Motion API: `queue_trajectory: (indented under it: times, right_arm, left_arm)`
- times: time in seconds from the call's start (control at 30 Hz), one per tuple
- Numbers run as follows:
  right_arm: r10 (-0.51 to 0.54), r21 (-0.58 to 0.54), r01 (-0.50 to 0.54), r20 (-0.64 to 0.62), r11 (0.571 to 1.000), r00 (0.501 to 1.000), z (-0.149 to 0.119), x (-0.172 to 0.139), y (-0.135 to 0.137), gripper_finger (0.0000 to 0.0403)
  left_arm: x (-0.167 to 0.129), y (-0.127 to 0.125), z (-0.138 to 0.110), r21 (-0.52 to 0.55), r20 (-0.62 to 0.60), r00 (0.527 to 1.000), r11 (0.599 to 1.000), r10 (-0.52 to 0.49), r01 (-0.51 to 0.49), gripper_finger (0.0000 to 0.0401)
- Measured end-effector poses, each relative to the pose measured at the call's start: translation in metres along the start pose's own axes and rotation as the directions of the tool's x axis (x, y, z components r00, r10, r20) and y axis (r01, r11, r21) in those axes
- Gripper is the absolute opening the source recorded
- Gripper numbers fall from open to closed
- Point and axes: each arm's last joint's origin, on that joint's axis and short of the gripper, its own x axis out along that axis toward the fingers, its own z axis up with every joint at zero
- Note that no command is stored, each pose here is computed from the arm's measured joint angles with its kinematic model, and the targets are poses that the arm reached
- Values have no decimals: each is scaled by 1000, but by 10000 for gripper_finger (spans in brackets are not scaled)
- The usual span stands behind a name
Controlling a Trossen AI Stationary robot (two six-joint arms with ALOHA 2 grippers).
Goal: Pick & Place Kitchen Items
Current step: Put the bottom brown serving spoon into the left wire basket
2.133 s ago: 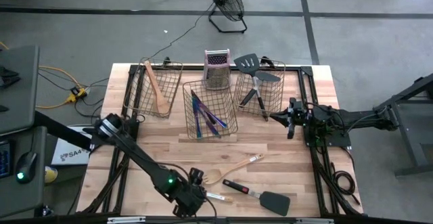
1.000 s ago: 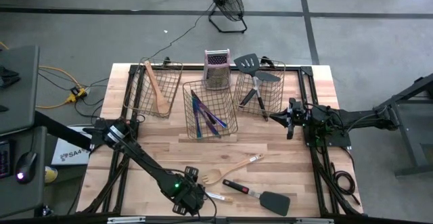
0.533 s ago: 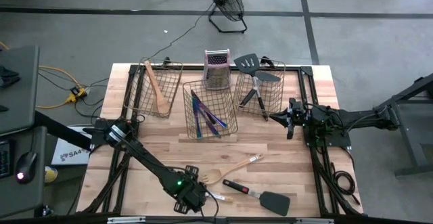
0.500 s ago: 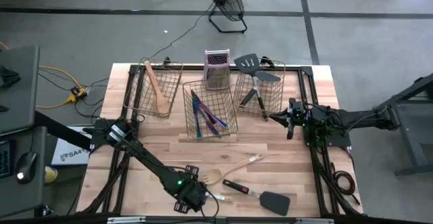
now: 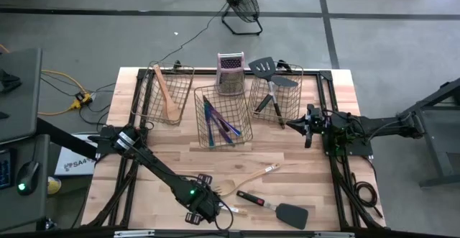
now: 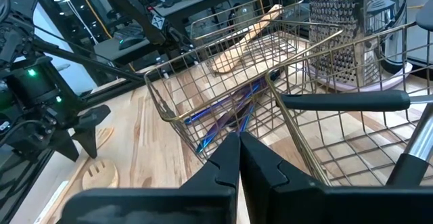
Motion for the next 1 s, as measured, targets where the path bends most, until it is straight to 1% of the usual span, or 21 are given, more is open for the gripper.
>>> queue_trajectory:
  times: [0.17, 0.43, 0.67, 1.0]
  right_arm:
    - [0, 0, 0, 0, 1000, 1000, 0, 0, 0, 2]
    - [0, 0, 0, 0, 1000, 1000, 0, 0, 0, 2]
    - [0, 0, 0, 0, 1000, 1000, 0, 0, 0, 2]
    - [0, 0, 0, -1, 1000, 1000, 0, 0, 0, 2]
  left_arm:
    - [0, 0, 0, 23, -7, 1000, 1000, -4, 4, 156]
    - [21, -1, -5, 28, -93, 996, 1000, -9, 12, 125]
    - [22, -2, -6, 26, -103, 995, 1000, -7, 10, 95]
    - [22, -2, -7, 23, -104, 995, 1000, -4, 6, 88]
